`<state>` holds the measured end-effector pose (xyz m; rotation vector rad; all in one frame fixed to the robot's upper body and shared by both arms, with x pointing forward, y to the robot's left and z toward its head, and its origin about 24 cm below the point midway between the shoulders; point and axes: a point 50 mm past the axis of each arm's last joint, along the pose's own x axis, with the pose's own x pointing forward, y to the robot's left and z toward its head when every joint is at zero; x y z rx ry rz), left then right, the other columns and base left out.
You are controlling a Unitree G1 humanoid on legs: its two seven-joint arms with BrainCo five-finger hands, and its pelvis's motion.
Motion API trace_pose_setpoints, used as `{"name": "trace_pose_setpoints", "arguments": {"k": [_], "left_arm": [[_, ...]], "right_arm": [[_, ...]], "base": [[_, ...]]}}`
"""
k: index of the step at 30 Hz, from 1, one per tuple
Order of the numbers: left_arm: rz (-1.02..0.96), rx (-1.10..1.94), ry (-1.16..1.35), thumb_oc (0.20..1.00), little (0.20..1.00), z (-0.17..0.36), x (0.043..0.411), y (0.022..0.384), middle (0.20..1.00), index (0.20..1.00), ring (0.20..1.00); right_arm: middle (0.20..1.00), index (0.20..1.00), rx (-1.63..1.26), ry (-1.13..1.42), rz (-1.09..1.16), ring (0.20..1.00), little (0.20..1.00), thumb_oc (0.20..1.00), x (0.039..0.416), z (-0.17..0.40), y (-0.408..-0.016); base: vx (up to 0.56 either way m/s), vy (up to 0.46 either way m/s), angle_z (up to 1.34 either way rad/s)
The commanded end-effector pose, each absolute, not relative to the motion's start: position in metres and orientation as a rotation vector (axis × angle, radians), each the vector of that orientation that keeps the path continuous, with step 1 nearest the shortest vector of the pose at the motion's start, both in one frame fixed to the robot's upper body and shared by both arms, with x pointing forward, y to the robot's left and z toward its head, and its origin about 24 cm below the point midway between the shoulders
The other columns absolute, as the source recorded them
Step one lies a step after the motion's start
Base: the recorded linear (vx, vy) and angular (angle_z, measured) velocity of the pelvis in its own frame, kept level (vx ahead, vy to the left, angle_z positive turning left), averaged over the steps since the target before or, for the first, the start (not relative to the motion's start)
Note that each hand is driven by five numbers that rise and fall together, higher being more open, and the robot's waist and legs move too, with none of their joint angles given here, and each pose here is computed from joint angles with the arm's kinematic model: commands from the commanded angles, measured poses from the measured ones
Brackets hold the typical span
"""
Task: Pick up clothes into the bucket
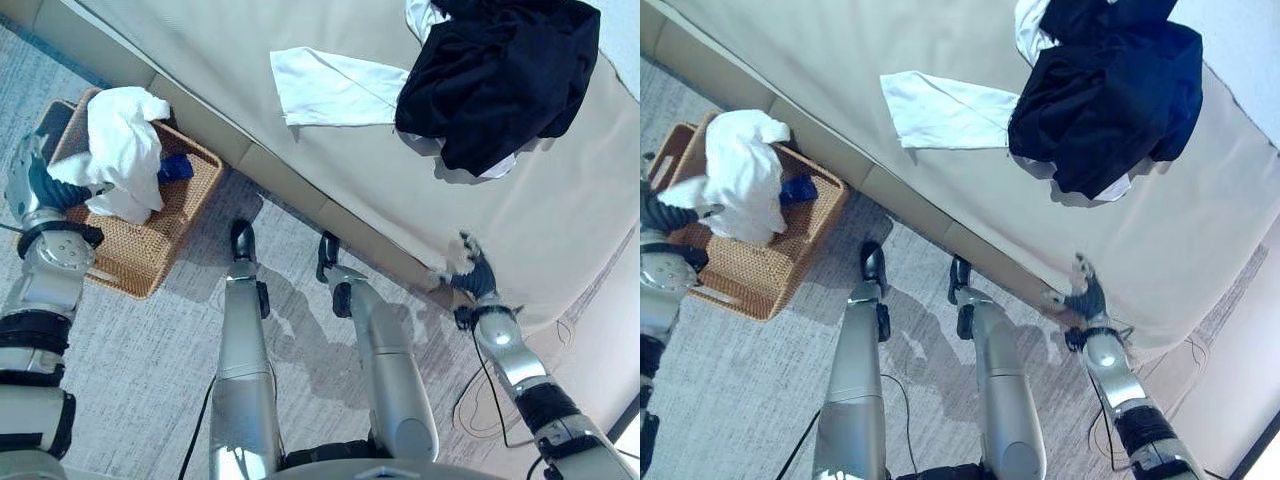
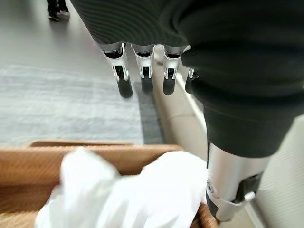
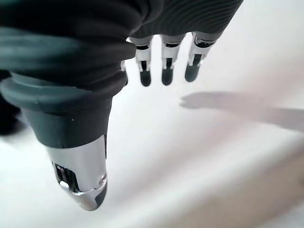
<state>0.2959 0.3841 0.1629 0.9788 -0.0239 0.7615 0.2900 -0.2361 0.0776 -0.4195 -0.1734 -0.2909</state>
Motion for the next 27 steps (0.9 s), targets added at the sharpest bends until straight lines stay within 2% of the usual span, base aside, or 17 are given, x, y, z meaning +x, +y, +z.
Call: {"name": "trace_pose_setpoints", "arguments": {"k": [1,11,15,21,23,27], "left_arm": [[0.834,0.991,-0.007,1.0,1.0,0.158,0.282,0.395,1.0,1.0,1.0],[0.78,0.844,0.184,1.0,1.0,0.085,0.268,0.381,1.0,1.0,1.0],[0.744,0.713,0.243,1.0,1.0,0.046,0.262,0.36,1.0,1.0,1.0],[0.62,0.454,0.291,1.0,1.0,-0.002,0.26,0.304,1.0,1.0,1.0],[0.497,0.345,0.343,1.0,1.0,-0.025,0.258,0.271,1.0,1.0,1.0],[0.354,0.341,0.386,1.0,1.0,-0.041,0.254,0.242,1.0,1.0,1.0]], "right_arm": [[1.0,1.0,-0.46,-0.491,-0.483,1.0,1.0,1.0,0.28,0.142,-0.259],[1.0,1.0,-0.409,-0.688,-0.699,1.0,1.0,1.0,0.276,0.2,-0.289],[1.0,1.0,-0.462,-0.73,-0.807,1.0,1.0,1.0,0.28,0.225,-0.305],[1.0,1.0,-0.498,-0.587,-0.91,1.0,1.0,1.0,0.298,0.235,-0.343],[1.0,1.0,-0.448,-0.433,-0.923,1.0,1.0,1.0,0.313,0.226,-0.361],[1.0,1.0,-0.498,-0.281,-0.929,1.0,1.0,1.0,0.326,0.223,-0.375]], "base": [[0.0,0.002,-0.04],[0.0,0.001,0.03],[0.01,-0.018,0.08],[0.01,-0.069,0.23],[0.01,-0.136,0.35],[0.01,-0.093,0.36]]}}
